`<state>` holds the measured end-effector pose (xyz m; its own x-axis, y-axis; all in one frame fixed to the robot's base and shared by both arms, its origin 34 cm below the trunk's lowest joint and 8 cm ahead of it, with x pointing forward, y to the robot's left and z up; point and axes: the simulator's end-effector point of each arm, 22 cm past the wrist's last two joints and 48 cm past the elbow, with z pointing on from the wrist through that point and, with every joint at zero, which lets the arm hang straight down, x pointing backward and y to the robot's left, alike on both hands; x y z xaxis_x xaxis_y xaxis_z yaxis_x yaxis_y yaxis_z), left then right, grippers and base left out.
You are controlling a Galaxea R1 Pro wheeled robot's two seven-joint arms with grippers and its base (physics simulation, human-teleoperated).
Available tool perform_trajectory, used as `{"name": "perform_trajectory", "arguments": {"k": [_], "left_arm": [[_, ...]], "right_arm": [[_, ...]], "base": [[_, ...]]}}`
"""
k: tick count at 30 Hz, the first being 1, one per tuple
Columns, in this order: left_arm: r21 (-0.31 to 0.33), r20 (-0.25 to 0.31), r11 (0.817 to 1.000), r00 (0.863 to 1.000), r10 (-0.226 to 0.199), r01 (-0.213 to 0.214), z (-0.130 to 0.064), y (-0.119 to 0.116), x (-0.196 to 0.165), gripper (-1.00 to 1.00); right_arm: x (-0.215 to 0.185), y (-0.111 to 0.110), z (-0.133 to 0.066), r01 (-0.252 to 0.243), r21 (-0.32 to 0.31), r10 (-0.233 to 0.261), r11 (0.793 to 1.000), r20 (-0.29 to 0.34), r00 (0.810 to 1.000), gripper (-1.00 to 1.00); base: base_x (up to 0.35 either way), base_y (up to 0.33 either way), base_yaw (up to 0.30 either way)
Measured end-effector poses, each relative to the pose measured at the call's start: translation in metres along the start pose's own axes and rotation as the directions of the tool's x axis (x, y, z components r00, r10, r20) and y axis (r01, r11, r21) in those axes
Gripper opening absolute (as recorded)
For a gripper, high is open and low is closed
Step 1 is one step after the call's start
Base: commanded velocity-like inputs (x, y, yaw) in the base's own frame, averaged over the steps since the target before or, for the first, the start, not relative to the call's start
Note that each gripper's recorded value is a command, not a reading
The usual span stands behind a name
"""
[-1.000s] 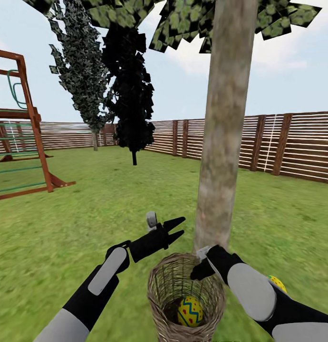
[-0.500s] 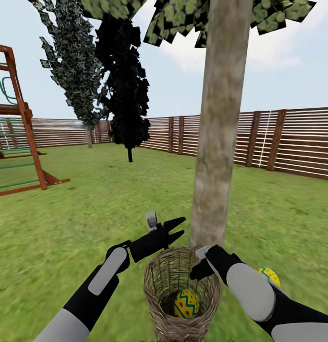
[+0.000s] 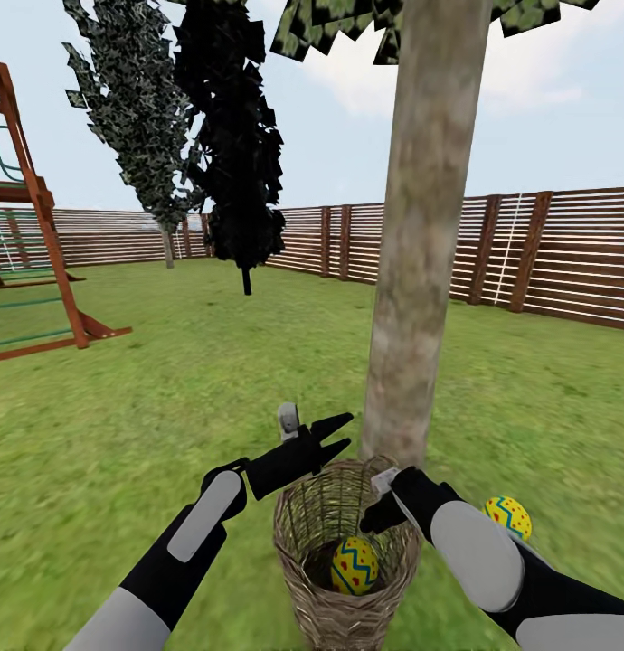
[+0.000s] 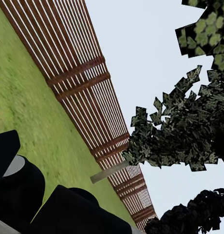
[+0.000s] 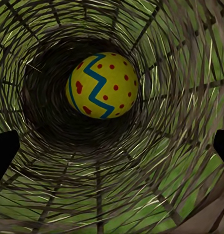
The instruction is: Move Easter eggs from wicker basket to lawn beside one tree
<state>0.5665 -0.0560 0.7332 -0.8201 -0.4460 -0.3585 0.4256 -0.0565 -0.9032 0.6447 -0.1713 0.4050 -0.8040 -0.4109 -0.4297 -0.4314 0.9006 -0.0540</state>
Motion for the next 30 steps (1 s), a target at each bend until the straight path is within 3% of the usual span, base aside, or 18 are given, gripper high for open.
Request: {"name": "perform_trajectory", "arguments": {"k": [4, 14, 26, 30], "left_arm": [[0.0, 0.0, 1.0, 1.0, -0.001, 0.001, 0.0, 0.0, 0.0, 1.0], [-0.001, 0.0, 1.0, 1.0, -0.002, 0.002, 0.0, 0.001, 0.0, 1.0], [-0.009, 0.001, 1.0, 1.0, -0.016, 0.016, -0.001, 0.01, 0.0, 1.0], [-0.015, 0.002, 1.0, 1.0, -0.026, 0.026, -0.002, 0.018, -0.001, 1.0]], "right_arm": [[0.0, 0.001, 0.0, 0.001, -0.002, -0.001, 1.0, 0.0, 1.0, 1.0], [0.0, 0.001, 0.0, 0.002, -0.001, -0.002, 1.0, 0.0, 1.0, 1.0], [0.008, 0.008, 0.01, 0.004, -0.019, -0.004, 1.0, -0.02, 1.0, 1.0], [0.014, 0.042, 0.024, 0.038, -0.073, -0.04, 0.997, -0.026, 0.999, 1.0]], "base": [[0.038, 0.0, 0.0], [0.287, 0.0, 0.0], [0.012, 0.0, 0.0], [0.0, 0.0, 0.0]]}}
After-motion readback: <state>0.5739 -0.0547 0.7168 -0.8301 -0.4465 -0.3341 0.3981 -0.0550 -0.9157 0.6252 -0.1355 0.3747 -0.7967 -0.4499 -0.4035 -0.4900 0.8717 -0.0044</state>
